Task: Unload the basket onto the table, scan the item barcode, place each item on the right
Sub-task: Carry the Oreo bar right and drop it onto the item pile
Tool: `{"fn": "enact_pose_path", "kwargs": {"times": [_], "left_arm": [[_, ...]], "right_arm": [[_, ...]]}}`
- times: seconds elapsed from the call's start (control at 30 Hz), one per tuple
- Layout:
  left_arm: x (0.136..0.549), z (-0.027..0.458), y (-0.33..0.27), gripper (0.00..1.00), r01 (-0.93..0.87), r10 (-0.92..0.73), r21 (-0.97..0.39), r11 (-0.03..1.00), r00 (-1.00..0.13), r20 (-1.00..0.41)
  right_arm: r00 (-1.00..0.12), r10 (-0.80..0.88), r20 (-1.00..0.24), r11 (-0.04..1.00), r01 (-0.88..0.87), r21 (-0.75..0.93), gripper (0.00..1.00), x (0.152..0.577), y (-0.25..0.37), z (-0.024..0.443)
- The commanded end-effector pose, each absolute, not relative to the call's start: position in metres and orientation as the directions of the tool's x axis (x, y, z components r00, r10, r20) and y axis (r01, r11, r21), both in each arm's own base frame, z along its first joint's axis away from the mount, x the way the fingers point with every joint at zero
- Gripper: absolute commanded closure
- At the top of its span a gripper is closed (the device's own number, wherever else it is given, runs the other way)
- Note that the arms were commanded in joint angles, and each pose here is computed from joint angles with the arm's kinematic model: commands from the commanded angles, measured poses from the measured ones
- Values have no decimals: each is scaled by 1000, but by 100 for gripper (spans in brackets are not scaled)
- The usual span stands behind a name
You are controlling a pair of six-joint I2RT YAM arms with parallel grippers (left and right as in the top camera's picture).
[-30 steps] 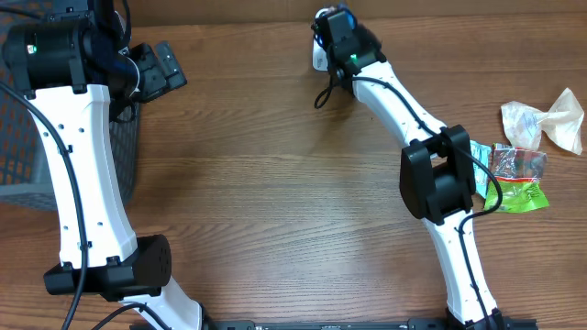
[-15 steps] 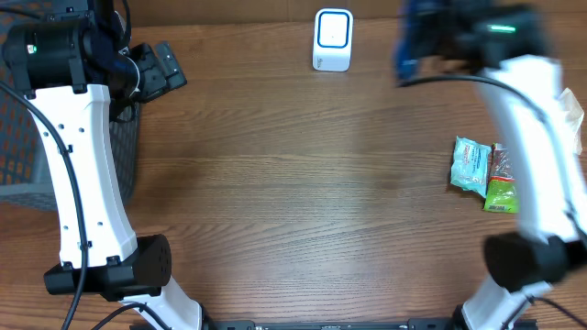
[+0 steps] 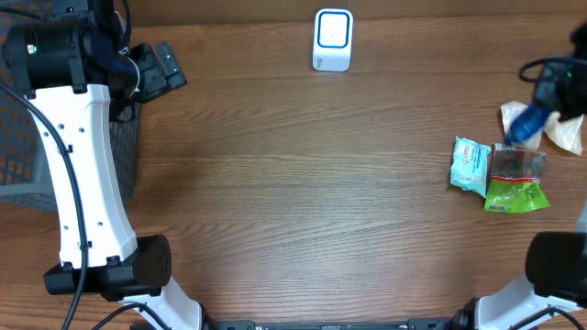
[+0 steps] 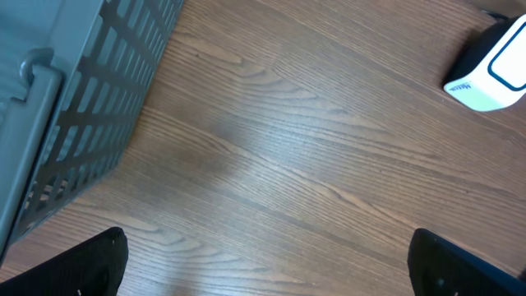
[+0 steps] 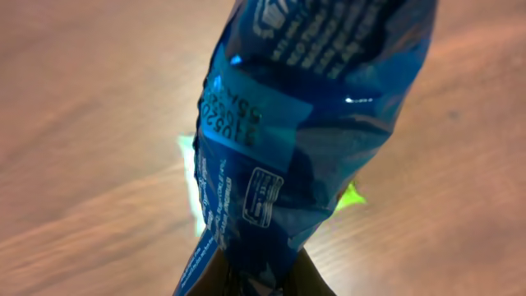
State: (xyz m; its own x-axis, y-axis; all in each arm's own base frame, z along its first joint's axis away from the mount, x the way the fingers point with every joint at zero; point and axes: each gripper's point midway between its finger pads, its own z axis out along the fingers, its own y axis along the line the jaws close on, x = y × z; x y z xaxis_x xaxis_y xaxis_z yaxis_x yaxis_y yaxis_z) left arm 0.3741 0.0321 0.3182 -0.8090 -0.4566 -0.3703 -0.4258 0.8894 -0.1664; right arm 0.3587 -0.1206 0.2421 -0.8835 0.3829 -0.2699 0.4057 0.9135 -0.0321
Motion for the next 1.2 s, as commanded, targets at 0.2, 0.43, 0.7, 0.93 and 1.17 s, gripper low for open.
{"fn": "enact_pose_path", "kwargs": {"times": [0.2,0.43,0.7,0.93,1.17], "left_arm": [[368,330,31,0,-412,-447,-175,894,-800,-399],[368,330,31,0,-412,-447,-175,894,-800,-399],[368,330,31,0,-412,-447,-175,894,-800,-399],[368,330,31,0,-412,-447,-175,894,-800,-399],[368,330,31,0,-412,-447,-175,894,-800,-399]], "right_arm": [[-931,341,-132,935,350,-52,96,345,-139,130],[-926,331,-179,937,345,-54,82,356,-144,115],[-920,329,-212,944,322,68,47,371,-126,137],[-878,313,-363,945,247,216,27,385,-101,230],[-762,270,-588,950,110,293,19,352,-64,355]]}}
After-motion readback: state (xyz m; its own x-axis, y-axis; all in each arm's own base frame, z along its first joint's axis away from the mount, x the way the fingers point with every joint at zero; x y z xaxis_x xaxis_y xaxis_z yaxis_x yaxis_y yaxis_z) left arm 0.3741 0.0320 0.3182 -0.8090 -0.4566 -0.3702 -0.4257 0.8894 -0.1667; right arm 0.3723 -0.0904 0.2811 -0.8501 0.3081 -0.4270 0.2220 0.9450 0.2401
